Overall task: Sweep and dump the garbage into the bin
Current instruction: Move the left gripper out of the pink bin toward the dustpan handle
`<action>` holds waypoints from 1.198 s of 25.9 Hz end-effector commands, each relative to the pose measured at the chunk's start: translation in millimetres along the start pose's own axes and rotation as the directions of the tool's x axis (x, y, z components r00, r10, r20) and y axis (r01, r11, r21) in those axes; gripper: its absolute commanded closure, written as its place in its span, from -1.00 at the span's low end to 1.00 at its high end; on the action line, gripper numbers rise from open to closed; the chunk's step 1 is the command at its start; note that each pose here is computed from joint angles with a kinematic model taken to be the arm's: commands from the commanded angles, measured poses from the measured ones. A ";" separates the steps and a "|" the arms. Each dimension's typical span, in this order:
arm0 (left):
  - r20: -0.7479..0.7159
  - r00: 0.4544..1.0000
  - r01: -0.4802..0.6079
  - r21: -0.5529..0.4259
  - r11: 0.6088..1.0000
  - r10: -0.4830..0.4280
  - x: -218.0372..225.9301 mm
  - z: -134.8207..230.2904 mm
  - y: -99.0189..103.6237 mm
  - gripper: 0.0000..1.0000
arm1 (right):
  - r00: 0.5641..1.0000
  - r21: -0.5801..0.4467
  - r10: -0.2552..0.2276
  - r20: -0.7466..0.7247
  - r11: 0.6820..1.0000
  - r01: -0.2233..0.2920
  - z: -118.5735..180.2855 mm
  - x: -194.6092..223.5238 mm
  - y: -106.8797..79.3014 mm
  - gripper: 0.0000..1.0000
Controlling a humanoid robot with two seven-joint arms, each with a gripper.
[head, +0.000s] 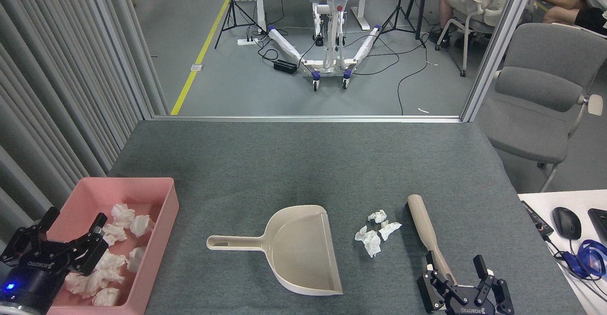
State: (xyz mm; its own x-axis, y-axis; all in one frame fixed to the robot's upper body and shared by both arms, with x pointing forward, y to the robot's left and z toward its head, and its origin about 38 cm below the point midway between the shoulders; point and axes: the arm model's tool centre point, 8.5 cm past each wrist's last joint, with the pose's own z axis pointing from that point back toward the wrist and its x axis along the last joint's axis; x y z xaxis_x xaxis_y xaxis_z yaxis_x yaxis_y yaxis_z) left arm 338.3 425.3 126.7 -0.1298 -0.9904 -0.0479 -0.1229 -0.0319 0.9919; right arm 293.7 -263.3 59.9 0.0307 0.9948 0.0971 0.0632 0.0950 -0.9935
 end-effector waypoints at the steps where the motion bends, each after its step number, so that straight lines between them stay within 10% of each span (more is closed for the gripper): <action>1: -0.024 0.999 -0.027 0.009 1.000 0.027 -5.0 4.1 2.6 -1.00 | 0.998 -0.020 0.056 0.001 0.998 -0.056 -1.9 1.4 -1.9 -0.97; 31: -0.008 1.000 -0.018 -0.001 1.000 0.018 -7.6 5.6 4.2 -1.00 | 0.998 0.019 0.062 0.010 0.998 -0.062 1.9 -1.3 10.4 -0.96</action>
State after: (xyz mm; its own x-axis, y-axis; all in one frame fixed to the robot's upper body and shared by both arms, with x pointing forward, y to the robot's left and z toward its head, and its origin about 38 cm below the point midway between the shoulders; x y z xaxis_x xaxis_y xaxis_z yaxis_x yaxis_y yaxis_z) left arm 333.6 432.6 130.4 -0.1176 -0.9928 -0.0214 -0.1252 -0.0066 0.9921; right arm 294.1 -262.6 51.2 0.0241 0.9991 0.0359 0.0465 0.0347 -0.9983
